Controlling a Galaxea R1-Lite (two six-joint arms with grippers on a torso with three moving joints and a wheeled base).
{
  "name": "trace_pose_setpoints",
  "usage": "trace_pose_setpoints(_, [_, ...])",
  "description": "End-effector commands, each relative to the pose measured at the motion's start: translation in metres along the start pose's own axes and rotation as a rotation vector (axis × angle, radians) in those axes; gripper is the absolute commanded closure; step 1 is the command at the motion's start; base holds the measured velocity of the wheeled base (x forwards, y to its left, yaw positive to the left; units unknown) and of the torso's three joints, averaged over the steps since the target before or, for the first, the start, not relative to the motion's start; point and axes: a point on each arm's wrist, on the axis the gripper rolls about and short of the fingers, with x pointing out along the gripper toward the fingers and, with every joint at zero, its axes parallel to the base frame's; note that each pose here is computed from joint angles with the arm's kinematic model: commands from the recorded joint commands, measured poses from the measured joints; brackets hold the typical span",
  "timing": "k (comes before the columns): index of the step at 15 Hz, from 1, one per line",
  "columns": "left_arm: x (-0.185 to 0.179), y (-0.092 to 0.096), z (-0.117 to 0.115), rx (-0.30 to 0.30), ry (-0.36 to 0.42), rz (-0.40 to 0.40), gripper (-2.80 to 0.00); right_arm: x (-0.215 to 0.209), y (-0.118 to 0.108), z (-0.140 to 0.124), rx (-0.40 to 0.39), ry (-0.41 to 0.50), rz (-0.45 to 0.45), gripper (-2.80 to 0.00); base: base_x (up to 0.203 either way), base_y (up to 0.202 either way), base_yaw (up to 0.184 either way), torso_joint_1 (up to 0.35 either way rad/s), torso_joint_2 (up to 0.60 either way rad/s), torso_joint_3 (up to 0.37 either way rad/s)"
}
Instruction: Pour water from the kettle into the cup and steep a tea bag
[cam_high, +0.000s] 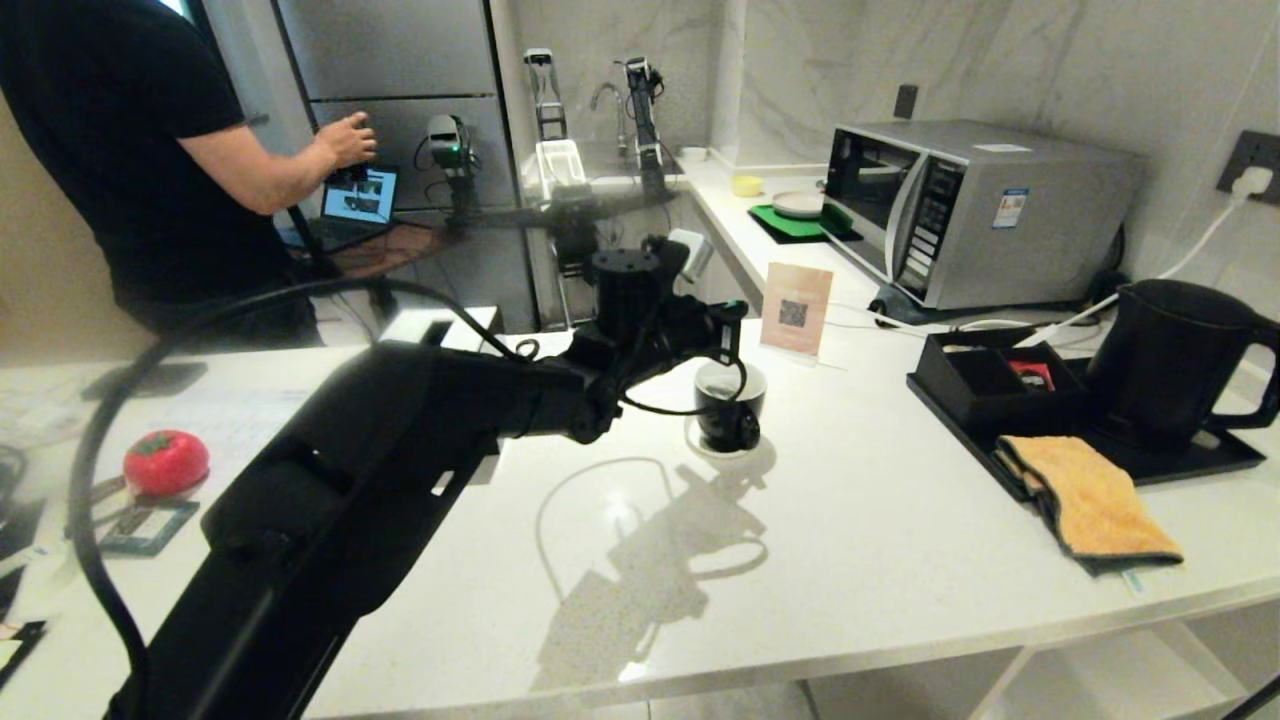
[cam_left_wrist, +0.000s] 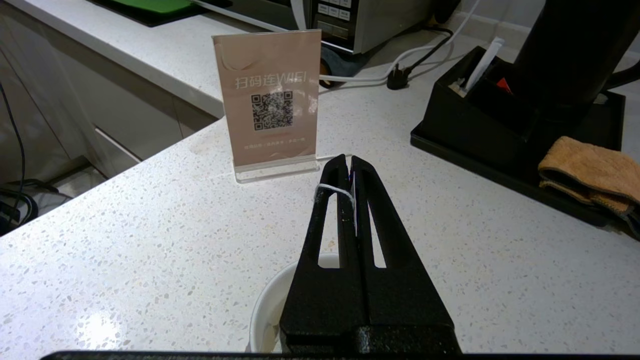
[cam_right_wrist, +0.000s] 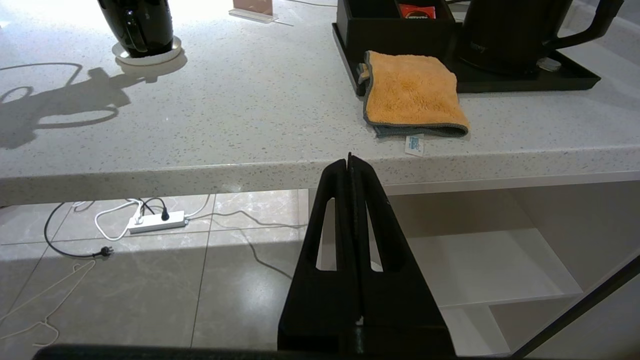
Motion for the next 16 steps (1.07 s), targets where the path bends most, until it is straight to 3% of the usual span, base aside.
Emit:
trace_pose_setpoints(1, [-0.001,0.000,0.004,0.001,-0.011,-0.002,0.00,0.000,0.000,0.000,0.000,0.001,0.000,0.00,0.000,0.000,0.000,0.000,0.00,0.000])
trace_pose_setpoints(9, [-0.018,-0.002,0.056,0.026,-0.102,0.005,0.00,0.000,0.000,0.000,0.000,0.001,0.000,0.00,0.000,0.000,0.000,0.000,0.00,0.000])
trace_pose_setpoints(16, [-0.038,0.009,0.092,0.041,-0.149,0.036,0.00,0.000,0.000,0.000,0.000,0.001,0.000,0.00,0.000,0.000,0.000,0.000,0.00,0.000])
